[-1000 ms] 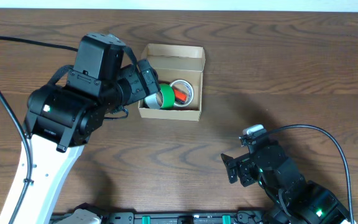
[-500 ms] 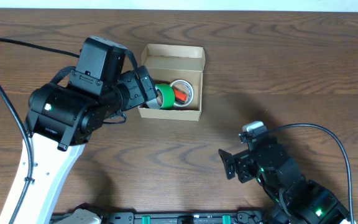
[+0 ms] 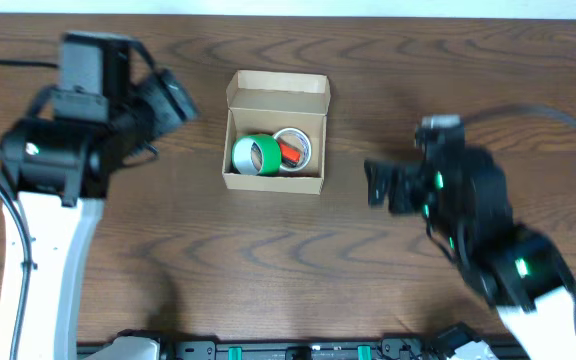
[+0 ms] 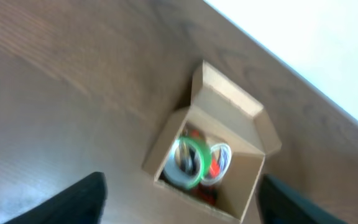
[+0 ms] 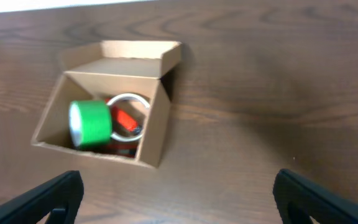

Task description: Pack container

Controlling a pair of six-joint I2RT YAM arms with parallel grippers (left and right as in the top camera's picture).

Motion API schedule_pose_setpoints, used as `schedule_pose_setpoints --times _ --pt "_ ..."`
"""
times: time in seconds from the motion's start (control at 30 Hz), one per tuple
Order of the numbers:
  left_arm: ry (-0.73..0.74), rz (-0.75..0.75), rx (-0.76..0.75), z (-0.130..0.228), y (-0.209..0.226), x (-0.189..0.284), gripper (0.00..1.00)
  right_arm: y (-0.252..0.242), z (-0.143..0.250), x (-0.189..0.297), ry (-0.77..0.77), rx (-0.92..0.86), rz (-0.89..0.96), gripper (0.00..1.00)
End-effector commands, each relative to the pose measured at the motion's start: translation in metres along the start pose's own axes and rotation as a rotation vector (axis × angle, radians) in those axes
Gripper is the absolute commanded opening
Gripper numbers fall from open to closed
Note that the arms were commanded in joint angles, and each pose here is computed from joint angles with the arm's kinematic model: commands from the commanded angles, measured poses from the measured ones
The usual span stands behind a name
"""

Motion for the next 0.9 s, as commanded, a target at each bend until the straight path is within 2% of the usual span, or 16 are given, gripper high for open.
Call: schedule_pose_setpoints --times 0.0,0.07,0.1,0.13,0.2,0.23,0.37,0.57,0.87 --pt "0.029 0.056 0.016 -0.022 0.009 -0.018 0.59 -0.008 -0.015 -0.034 0.083 -0.055 -0.025 0.86" --pt "0.046 0.079 0.042 -0.034 0.015 -0.034 0.42 -0.013 -0.022 -0.055 0.112 -0.084 -0.036 0.73" --pt "0.056 0.089 0.055 -0.04 0.018 -0.043 0.34 -0.016 -0.025 -0.066 0.123 -0.097 -0.046 0.64" --pt "0.071 0.1 0.069 -0.045 0.022 -0.055 0.21 -0.019 -0.028 -0.079 0.133 -0.112 -0.06 0.53" --pt "0.097 0.125 0.085 -0.052 0.027 -0.073 0.08 -0.024 -0.032 -0.097 0.142 -0.136 -0.085 0.41" --pt "0.109 0.136 0.092 -0.055 0.029 -0.083 0.05 -0.026 -0.033 -0.105 0.143 -0.145 -0.1 0.34" --pt "0.165 0.173 0.127 -0.063 0.038 -0.13 0.05 -0.039 -0.033 -0.139 0.159 -0.22 -0.101 0.01" --pt "0.24 0.192 0.217 -0.063 0.054 -0.196 0.05 -0.054 -0.026 -0.183 0.185 -0.335 -0.133 0.01" --pt "0.408 0.177 0.352 -0.04 0.082 -0.265 0.05 -0.059 -0.002 -0.239 0.277 -0.522 -0.198 0.01"
Point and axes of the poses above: each gripper's point midway between its finger pads, its own x axis back along the fingers, its own y axis along the line the jaws close on, z = x × y, the point moved 10 cm from there along x, back along the fingers, and after that the axes turned 8 degrees about x, right-handed, at the moved point
